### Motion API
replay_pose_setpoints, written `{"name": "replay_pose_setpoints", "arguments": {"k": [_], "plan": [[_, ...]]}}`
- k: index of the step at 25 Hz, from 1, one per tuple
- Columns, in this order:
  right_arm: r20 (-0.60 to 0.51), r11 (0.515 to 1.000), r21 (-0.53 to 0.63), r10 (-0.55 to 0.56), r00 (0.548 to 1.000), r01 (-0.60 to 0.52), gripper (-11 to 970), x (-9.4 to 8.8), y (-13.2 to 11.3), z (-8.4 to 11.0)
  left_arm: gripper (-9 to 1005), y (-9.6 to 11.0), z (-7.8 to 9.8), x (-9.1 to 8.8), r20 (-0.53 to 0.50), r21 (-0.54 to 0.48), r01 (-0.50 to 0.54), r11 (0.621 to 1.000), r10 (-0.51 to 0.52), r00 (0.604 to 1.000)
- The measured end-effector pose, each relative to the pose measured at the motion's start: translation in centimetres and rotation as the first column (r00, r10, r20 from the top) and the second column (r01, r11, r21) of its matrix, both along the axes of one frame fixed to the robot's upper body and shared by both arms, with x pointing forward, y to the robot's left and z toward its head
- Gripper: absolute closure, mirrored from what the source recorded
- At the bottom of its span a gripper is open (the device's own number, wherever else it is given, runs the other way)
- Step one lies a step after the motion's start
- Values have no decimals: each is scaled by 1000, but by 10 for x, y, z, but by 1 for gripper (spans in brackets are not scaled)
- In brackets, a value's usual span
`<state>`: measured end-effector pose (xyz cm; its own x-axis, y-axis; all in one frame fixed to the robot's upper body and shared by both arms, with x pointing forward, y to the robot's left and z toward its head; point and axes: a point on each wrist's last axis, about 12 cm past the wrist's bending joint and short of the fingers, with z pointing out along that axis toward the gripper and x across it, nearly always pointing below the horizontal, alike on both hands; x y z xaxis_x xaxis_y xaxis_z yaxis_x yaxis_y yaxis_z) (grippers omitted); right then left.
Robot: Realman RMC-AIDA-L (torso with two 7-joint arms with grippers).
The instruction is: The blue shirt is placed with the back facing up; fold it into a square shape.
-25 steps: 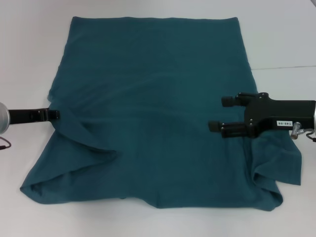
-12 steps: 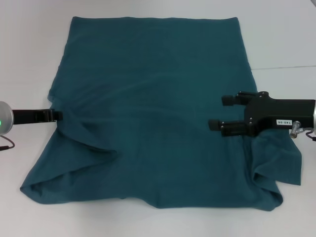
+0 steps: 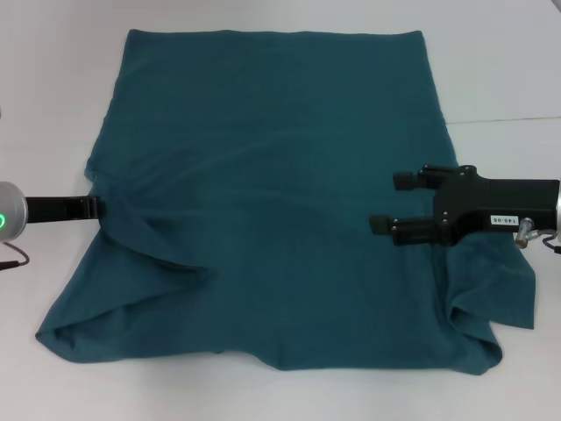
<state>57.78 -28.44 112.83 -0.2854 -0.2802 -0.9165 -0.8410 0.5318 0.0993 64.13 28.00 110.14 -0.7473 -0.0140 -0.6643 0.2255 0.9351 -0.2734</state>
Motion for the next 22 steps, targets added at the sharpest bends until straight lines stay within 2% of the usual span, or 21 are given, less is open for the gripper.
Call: {"name": "replay_pose_setpoints", "arguments": {"k": [4, 16, 22], "plan": [[-5, 1000, 3, 2, 1000, -2, 33, -1, 0, -1, 996, -6, 3, 2, 8, 2, 16, 1000, -16, 1000], [-16, 1000, 7, 3, 1000, -2, 33, -3, 0, -5, 927, -54, 25, 23, 97, -8, 82, 997, -81, 992], [-16, 1000, 7, 9, 1000, -9, 33, -4, 1, -7, 865, -66, 25, 28, 137, -27, 48, 998, -44, 990]]}}
